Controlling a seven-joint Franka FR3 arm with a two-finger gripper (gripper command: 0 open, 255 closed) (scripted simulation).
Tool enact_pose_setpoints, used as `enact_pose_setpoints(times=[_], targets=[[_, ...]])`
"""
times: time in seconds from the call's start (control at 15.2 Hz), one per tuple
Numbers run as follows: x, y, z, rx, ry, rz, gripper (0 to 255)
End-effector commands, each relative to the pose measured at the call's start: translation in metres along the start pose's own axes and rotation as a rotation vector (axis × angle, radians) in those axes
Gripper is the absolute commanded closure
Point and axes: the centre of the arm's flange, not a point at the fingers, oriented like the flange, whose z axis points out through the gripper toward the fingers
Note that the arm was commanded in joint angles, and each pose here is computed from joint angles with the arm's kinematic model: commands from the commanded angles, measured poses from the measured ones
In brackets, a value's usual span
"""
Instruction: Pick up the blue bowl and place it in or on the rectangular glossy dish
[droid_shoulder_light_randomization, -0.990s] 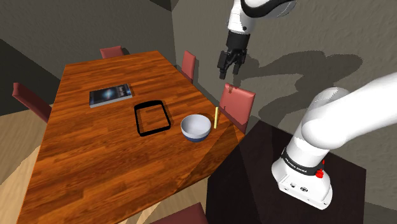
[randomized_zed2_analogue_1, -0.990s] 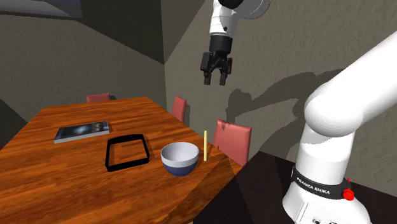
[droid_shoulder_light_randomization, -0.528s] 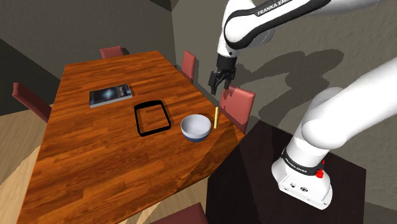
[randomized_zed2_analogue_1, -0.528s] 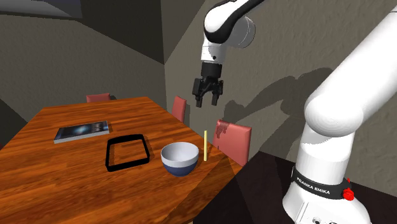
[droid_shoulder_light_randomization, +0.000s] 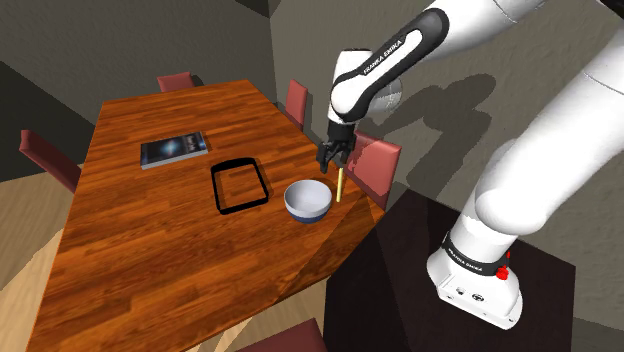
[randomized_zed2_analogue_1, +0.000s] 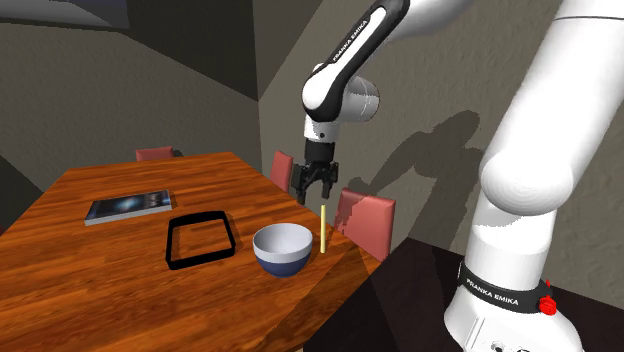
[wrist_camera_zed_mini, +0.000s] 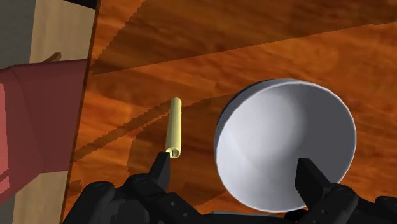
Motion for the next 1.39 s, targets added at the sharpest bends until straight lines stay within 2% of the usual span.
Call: enact_pose_setpoints(times=[0.0,0.26,0.79,1.32], targets=[[0.008,0.001,0.025,-0.003,0.001,0.007,0],[0.025,0.004,0.075,-0.007,0.0,0.021,0],[0.026,0.005,0.118,-0.007,0.0,0.022,0],[0.026,0.005,0.118,-0.007,0.0,0.022,0]])
